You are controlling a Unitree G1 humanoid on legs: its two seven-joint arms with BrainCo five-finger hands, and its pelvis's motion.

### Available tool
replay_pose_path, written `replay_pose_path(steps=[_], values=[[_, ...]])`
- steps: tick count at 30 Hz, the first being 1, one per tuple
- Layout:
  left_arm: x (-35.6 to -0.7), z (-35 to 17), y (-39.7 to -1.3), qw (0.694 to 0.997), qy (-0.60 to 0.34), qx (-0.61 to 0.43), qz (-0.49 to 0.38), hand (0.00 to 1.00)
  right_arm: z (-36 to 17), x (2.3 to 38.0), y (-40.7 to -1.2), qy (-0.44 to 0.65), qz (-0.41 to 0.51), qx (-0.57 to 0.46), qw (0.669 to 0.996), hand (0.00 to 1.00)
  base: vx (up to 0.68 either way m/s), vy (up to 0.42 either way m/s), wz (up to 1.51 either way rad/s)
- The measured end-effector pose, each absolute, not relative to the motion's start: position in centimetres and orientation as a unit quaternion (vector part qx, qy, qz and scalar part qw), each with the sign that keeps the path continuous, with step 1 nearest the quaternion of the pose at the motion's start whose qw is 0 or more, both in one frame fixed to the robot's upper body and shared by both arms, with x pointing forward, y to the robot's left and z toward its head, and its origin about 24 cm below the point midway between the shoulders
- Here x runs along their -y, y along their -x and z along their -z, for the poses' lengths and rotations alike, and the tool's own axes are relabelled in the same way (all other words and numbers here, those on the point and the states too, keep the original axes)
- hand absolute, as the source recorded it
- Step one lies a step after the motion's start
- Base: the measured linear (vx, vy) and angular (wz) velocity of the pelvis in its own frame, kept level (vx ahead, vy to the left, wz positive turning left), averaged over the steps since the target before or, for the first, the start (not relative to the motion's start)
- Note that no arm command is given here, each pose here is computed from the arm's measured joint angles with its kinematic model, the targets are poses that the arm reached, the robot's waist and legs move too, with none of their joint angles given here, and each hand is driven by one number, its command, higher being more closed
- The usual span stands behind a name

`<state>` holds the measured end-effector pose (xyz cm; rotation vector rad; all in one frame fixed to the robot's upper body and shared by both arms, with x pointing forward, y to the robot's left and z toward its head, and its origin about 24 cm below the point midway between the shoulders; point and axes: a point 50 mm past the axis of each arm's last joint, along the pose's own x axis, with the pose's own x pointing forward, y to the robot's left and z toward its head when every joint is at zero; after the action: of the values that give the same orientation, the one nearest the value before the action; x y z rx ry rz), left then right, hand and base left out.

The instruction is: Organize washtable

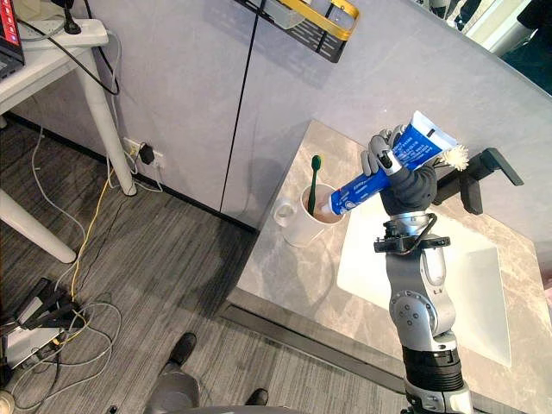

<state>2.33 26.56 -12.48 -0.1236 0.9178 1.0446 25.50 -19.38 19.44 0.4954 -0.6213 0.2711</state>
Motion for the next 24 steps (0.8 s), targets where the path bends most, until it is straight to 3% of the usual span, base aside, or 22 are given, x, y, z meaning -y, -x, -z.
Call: replay_pose_path(steps=[24], values=[[-26.58, 12.44, -3.03, 0.77, 0.069, -0.412, -0.482, 0.0, -19.23, 19.48, -25.49, -0.22, -0.129, 0.293, 0.922, 1.0, 0.0, 0.006, 0.04]])
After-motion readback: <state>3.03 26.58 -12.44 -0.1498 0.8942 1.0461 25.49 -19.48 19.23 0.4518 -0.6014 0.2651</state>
